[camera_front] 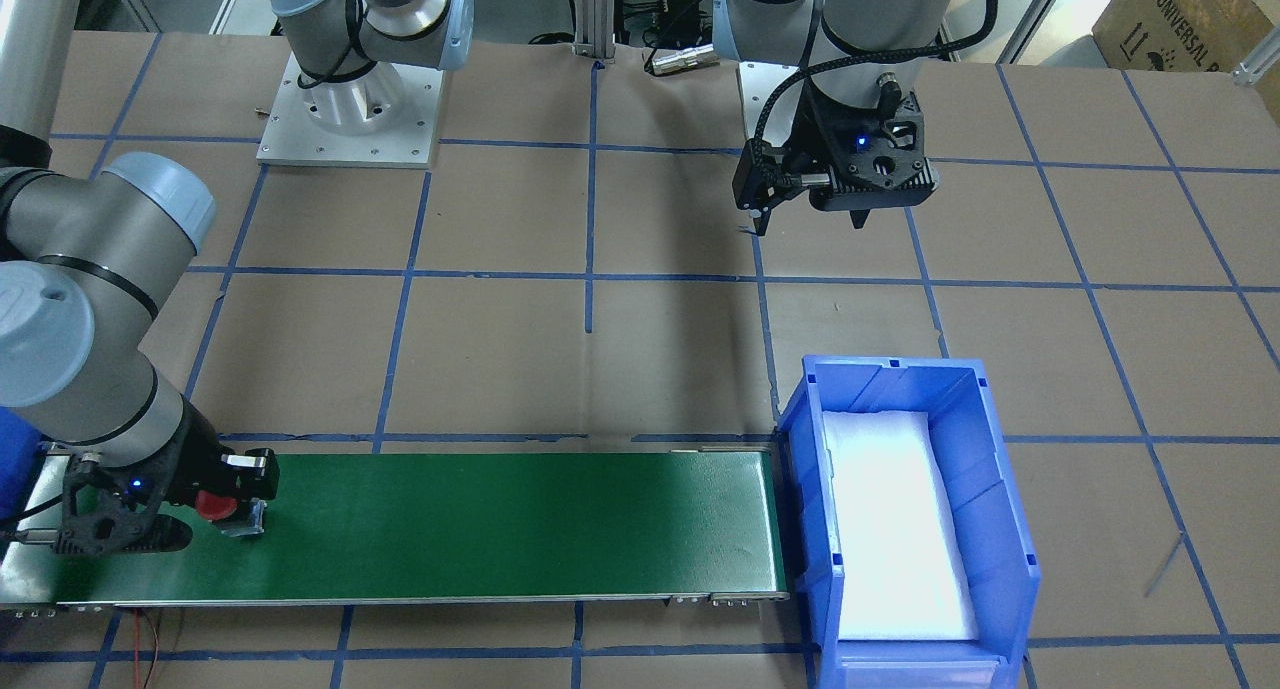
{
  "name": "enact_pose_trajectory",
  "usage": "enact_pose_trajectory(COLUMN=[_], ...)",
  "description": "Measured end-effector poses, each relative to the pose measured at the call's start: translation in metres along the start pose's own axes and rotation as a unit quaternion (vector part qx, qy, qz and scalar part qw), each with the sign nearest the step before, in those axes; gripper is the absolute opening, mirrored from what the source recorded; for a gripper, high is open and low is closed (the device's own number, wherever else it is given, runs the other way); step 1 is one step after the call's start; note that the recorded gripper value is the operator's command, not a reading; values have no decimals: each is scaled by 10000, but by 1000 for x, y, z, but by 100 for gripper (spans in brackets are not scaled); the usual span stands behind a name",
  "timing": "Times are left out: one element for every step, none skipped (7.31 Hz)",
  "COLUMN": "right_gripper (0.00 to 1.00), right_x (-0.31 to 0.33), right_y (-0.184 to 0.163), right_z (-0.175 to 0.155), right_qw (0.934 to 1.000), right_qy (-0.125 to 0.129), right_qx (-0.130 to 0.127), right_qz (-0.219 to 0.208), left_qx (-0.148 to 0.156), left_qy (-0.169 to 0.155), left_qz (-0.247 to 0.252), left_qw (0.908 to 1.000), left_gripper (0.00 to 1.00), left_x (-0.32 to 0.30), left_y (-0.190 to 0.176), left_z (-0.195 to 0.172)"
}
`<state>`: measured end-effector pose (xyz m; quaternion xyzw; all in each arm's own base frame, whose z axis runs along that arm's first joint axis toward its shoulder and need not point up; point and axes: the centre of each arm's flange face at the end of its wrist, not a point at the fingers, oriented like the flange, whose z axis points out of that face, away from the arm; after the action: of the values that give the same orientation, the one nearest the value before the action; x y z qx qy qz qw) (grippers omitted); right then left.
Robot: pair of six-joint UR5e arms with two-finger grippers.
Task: Transport two buttons from left to right
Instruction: 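Carry the red button into the blue bin with the right gripper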
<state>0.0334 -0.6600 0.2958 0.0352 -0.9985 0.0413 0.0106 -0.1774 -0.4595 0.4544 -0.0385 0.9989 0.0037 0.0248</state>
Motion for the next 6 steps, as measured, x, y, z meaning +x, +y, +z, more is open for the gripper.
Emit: enact_pose_trajectory(right_gripper=[35,35,36,36,36,36], right_x=[21,58,109,159,213,267], right_y=[-3,-4,2,14,32,55], right_z=[-14,-29,-46,-64,-81,-90], right_qw=[9999,9995,9988,9978,9963,9947], right_qy=[46,102,166,219,210,176], right_qx=[147,293,435,583,752,895], right_qz=[9,99,168,217,370,483], left_qx=[-1,-4,-9,-14,-13,-8], left_qy=[0,1,3,4,4,3], left_qz=[1,1,0,-1,1,2], left_qw=[10000,10000,10000,10000,10000,10000], left_gripper=[100,100,100,100,100,100], left_x=[0,0,0,1,1,1], left_y=[0,0,0,0,1,1], left_z=[0,0,1,1,1,1])
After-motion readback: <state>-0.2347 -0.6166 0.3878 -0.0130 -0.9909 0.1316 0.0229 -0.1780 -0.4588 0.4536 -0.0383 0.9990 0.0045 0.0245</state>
